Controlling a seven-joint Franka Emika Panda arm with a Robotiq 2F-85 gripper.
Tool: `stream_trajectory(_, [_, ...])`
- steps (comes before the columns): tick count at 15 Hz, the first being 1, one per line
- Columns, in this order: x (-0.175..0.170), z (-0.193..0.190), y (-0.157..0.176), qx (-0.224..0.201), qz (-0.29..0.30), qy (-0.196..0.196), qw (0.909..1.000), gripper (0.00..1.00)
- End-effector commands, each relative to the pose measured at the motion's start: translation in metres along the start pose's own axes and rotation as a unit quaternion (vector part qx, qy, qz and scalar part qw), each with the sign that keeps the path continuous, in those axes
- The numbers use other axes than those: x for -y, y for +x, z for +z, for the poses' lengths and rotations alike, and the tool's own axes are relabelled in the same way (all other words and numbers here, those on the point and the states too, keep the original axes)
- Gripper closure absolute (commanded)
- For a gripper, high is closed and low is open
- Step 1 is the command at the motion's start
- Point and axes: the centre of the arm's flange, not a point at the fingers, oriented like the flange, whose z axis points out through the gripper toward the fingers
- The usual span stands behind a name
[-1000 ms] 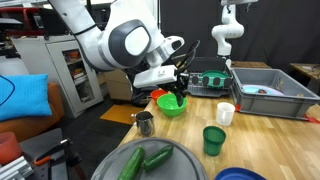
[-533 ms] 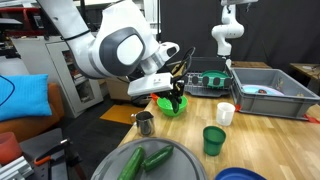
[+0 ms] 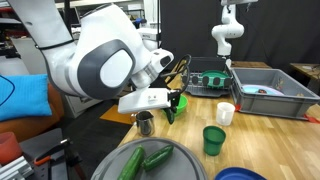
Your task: Remove the zucchini from the green bowl and place it on the grey tray
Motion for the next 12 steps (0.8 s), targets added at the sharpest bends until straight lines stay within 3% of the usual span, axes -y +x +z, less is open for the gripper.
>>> stream_trajectory(1, [0.0,0.0,-0.002,0.0,-0.002,0.002,1.0,0.73])
stream_trajectory(7, [0.001,-0.002,0.001,-0.005,-0.006,0.003,1.0,0.73])
stream_trajectory(8, [0.001,-0.002,0.001,-0.005,-0.006,0.003,1.0,0.93])
stream_trajectory(12, [-0.008,0.0,-0.015,0.041,0.029,-0.005,0.9987,0.93])
